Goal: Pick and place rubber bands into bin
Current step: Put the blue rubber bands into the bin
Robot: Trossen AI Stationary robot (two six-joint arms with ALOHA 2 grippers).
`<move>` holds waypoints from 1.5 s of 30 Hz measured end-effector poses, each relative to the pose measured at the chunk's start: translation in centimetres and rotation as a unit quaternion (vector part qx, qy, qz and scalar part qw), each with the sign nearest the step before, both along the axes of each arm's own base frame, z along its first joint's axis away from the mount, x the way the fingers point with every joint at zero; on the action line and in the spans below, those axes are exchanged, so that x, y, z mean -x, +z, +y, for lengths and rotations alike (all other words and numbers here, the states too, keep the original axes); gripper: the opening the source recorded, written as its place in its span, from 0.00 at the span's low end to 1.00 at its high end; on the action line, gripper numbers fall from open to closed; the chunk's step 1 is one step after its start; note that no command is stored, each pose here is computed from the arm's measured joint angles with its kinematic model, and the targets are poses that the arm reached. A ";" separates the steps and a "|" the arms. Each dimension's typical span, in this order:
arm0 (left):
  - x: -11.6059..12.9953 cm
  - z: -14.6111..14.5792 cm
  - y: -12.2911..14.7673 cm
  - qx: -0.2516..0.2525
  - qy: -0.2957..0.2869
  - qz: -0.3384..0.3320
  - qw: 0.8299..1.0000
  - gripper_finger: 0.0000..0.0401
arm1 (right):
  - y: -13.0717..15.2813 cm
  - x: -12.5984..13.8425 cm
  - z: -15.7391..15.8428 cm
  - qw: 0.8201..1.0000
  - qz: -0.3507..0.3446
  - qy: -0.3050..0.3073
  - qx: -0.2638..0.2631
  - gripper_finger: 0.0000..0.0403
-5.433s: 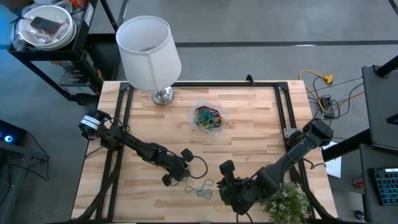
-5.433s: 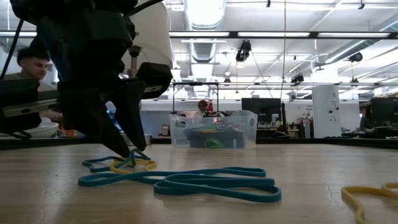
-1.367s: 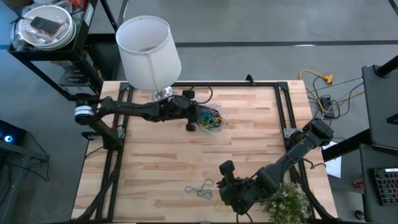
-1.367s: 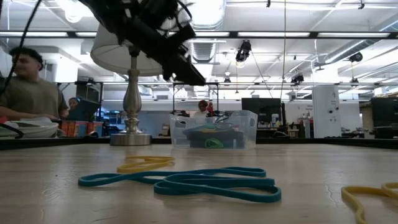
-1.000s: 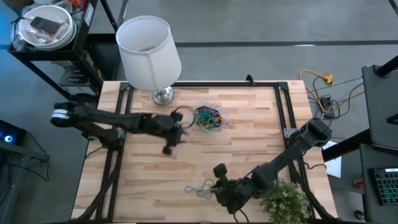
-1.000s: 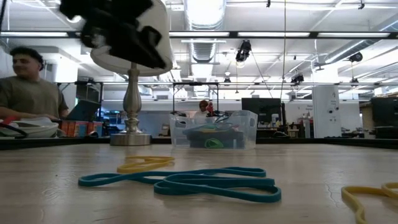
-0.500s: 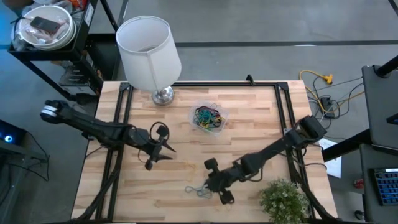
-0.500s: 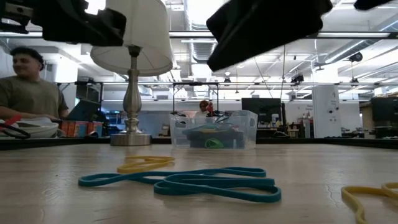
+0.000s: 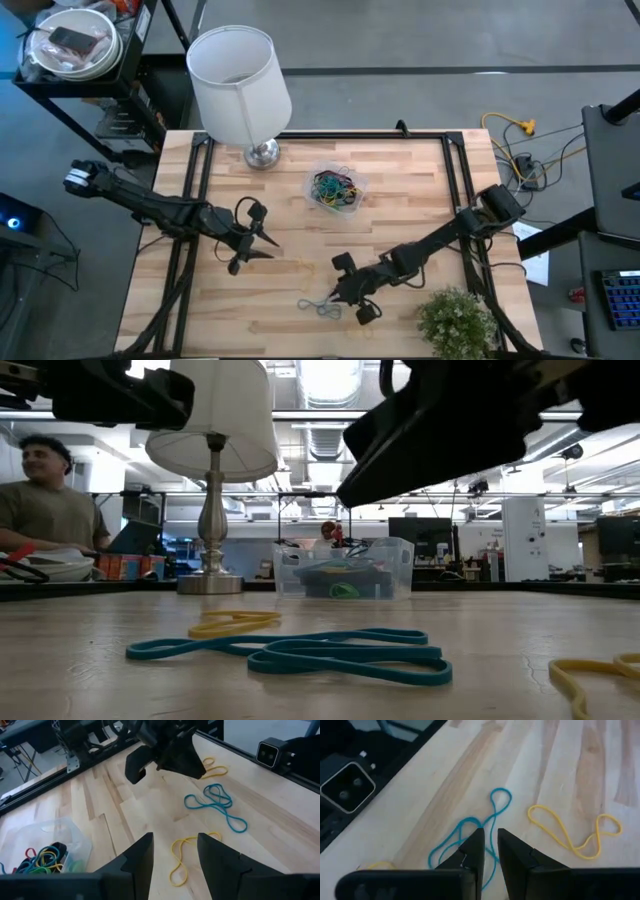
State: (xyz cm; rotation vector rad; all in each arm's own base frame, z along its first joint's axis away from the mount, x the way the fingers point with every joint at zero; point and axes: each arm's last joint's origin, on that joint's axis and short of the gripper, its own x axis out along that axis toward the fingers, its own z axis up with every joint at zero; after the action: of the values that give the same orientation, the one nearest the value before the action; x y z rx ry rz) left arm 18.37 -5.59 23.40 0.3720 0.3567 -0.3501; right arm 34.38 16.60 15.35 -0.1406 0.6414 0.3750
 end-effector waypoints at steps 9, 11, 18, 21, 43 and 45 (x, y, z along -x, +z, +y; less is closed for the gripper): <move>-0.1 0.0 -0.1 -0.001 0.000 0.002 1.000 0.34 | -1.2 0.9 -0.4 0.999 -0.020 -0.006 -0.026 0.12; -0.1 0.0 -0.1 0.000 0.000 0.001 1.000 0.34 | -1.6 0.7 -0.4 0.999 -0.031 -0.006 -0.029 0.12; -0.1 -0.1 -0.1 0.000 -0.001 -0.001 1.000 0.34 | -4.0 -1.4 0.2 1.000 0.005 0.004 0.011 0.16; -0.1 -0.1 -0.2 -0.001 -0.001 0.003 1.000 0.34 | -3.3 -2.2 0.3 1.000 0.021 -0.004 0.012 0.19; -0.2 -0.1 -0.3 -0.002 0.000 0.004 1.000 0.34 | -4.1 -1.6 -0.1 0.997 0.064 -0.029 -0.004 0.19; -0.2 -0.1 -0.3 -0.002 0.000 0.005 1.000 0.34 | -4.1 -1.7 -0.1 0.998 0.064 -0.029 -0.004 0.18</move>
State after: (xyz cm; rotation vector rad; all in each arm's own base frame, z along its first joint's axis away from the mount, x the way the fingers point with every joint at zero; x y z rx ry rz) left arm 18.53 -5.65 23.07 0.3737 0.3665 -0.3520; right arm 36.05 16.55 11.21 -0.0905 0.7679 0.3323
